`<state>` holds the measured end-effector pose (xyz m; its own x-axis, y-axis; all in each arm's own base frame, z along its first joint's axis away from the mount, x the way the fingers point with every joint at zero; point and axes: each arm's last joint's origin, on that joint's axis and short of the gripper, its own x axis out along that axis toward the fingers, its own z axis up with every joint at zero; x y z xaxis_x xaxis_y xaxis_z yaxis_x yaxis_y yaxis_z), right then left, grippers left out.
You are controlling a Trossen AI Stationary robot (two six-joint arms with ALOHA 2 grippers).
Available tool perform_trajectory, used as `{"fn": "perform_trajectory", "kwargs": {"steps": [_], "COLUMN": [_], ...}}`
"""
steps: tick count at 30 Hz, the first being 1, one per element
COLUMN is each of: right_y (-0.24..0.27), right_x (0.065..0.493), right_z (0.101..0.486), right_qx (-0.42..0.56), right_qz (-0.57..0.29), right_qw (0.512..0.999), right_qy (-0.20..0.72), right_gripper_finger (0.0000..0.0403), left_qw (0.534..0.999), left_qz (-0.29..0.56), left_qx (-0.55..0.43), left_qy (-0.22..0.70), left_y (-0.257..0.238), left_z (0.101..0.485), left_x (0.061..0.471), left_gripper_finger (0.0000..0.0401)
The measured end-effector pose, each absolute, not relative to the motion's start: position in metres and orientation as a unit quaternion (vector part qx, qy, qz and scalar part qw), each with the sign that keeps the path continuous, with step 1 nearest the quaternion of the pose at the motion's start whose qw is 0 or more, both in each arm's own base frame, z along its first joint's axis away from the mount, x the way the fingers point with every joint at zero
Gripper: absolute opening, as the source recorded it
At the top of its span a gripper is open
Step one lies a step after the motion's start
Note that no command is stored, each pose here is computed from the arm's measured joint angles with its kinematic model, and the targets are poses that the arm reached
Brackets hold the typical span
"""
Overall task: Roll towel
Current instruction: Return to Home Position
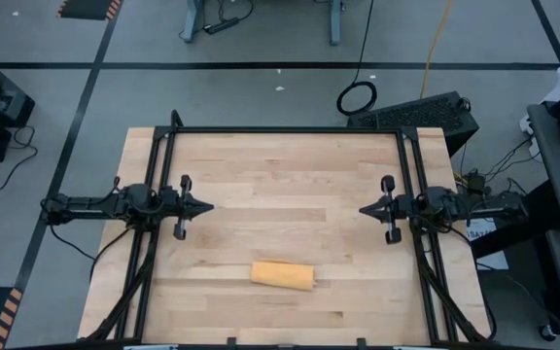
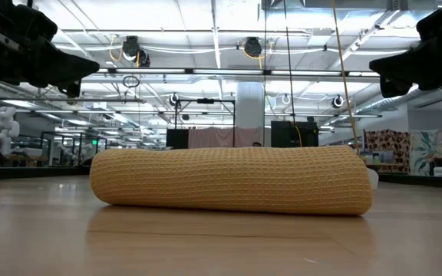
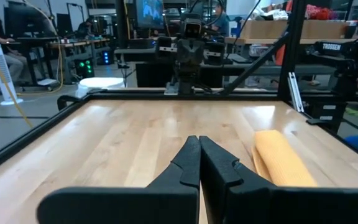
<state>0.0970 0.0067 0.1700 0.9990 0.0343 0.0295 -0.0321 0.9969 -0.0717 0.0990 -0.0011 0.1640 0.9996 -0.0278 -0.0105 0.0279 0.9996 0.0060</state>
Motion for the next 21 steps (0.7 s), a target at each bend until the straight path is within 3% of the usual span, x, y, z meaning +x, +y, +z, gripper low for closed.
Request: {"fn": "perform_trajectory", "kwargs": {"steps": [21], "right_y": [0.0063], "right_x": [0.097], "right_z": [0.1696], "right_qx": [-0.011], "right_qz": [0.025], "right_qw": [1.0], "right_qy": [-0.013], "right_gripper_finger": [0.0], "left_qw": [1.0], "left_qz": [-0.016], "left_qx": [-0.01], "left_qy": [0.005], "left_y": [-0.0015], "left_z": [0.1641], "left_x": [0.099], "left_gripper_finger": [0.0001]}}
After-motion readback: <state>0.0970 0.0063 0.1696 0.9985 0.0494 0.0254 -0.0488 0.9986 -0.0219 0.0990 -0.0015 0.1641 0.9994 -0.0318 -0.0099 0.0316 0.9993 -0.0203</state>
